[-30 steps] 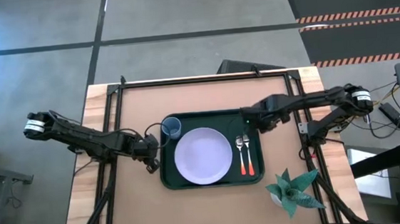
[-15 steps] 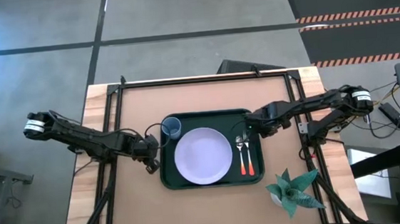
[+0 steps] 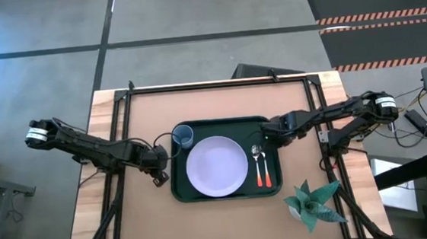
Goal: Pick and place plate/cup/fork/spoon on tray
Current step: Move the black serving tray to the middle of the table
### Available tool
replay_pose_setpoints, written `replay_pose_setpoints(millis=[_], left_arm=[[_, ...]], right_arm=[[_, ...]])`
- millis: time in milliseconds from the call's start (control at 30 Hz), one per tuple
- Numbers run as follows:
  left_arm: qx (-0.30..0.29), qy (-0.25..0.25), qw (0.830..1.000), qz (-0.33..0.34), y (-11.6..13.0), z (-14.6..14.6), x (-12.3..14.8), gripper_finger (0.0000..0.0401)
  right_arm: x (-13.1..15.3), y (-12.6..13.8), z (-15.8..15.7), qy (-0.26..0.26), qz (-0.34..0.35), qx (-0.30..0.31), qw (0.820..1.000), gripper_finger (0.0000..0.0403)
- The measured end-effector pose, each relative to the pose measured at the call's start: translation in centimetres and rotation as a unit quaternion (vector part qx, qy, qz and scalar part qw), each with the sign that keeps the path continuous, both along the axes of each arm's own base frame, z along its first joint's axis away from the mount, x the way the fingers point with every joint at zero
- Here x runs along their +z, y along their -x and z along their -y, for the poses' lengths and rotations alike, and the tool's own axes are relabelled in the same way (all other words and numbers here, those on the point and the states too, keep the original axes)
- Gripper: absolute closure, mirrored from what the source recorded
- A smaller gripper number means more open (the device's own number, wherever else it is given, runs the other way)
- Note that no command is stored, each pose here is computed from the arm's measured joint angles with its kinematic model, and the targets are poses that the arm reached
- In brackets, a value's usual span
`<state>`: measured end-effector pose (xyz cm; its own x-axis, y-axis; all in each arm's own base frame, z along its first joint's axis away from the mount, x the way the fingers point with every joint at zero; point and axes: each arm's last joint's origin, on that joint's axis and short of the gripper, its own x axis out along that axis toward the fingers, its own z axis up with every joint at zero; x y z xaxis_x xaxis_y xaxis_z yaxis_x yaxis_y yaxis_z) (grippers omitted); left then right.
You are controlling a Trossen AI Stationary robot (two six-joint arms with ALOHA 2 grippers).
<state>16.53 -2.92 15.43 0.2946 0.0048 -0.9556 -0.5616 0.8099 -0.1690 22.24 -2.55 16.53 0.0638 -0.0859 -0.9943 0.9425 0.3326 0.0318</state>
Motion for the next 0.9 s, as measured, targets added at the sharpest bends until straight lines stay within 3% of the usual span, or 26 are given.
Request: replay_pose_setpoints(millis=[267, 467, 900], left_arm=[[0.000, 0.001, 1.000, 0.001, 0.0, 0.0, 0.0, 0.0401], [0.000, 0.001, 1.000, 0.002, 0.0, 0.0, 0.0, 0.0401], [0.000, 0.002, 1.000, 0.003, -0.1, 0.0, 0.0, 0.0401]], right_arm=[[-1.3, 0.9, -0.3, 0.004, -0.014, -0.020, 1.000, 0.0394], [-2.2, 0.8, -0.6, 0.005, 0.018, -0.027, 0.999, 0.0394], [-2.3, 0.5, -0.6, 0.011, 0.035, -0.031, 0.999, 0.0394]])
